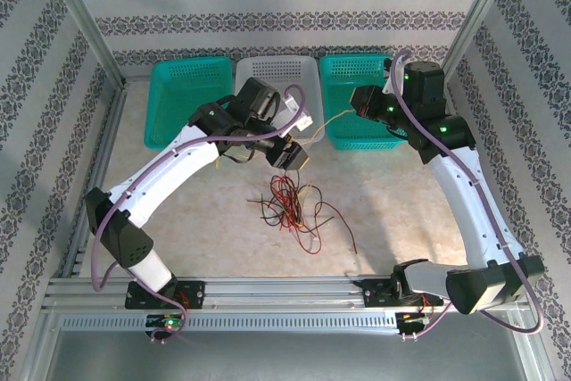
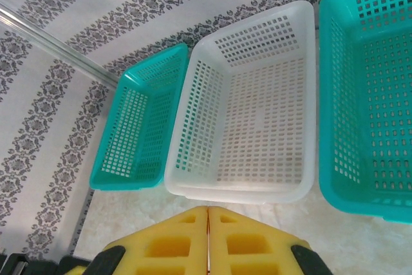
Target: Untangle the cables
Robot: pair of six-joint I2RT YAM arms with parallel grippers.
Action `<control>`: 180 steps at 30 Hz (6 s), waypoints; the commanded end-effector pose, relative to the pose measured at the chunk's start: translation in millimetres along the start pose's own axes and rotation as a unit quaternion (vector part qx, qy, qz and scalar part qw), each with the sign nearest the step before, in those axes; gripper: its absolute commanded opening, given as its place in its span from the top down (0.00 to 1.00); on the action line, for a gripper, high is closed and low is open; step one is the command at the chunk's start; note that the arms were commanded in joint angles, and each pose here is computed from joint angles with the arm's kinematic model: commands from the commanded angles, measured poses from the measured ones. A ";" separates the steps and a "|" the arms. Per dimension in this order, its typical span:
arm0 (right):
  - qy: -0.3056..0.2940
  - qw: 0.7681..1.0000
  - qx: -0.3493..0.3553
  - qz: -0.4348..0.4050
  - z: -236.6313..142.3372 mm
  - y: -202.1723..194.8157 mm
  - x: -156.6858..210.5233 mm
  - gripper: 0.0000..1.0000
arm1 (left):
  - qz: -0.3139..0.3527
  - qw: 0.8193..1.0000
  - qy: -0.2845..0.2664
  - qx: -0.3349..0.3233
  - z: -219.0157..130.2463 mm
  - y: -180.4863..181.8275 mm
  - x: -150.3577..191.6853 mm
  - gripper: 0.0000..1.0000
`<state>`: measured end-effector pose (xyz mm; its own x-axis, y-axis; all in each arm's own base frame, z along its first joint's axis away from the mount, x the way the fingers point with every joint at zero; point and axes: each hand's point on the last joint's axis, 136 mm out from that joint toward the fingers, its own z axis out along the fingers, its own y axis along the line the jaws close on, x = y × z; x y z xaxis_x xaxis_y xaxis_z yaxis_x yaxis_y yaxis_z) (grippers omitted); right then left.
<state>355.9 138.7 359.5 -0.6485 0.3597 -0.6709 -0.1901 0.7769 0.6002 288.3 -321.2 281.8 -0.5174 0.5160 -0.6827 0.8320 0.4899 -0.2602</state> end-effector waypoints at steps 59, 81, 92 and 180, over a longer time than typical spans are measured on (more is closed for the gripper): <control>0.063 0.996 0.052 0.044 11.4 -57.8 93.0 0.36 | -0.197 0.812 -0.238 -0.495 -159.7 403.3 -15.0 0.98; 0.078 0.994 0.080 0.016 22.7 -64.4 107.5 0.38 | -0.379 0.830 -0.248 -0.325 -123.3 333.1 22.4 0.00; 0.080 0.988 0.135 0.006 5.8 -78.6 99.8 0.53 | -0.456 0.833 -0.150 -0.274 -50.0 347.0 70.9 0.23; 0.326 0.917 0.232 -0.009 53.9 -115.2 315.7 0.64 | -0.379 0.923 -0.059 -0.040 21.9 83.4 97.4 0.56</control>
<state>222.7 187.4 63.4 -0.9735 0.0604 -0.2203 0.0093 0.9741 0.2259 300.6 -228.0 157.2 -0.9344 -0.0742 -0.3485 0.1671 0.7725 -0.6126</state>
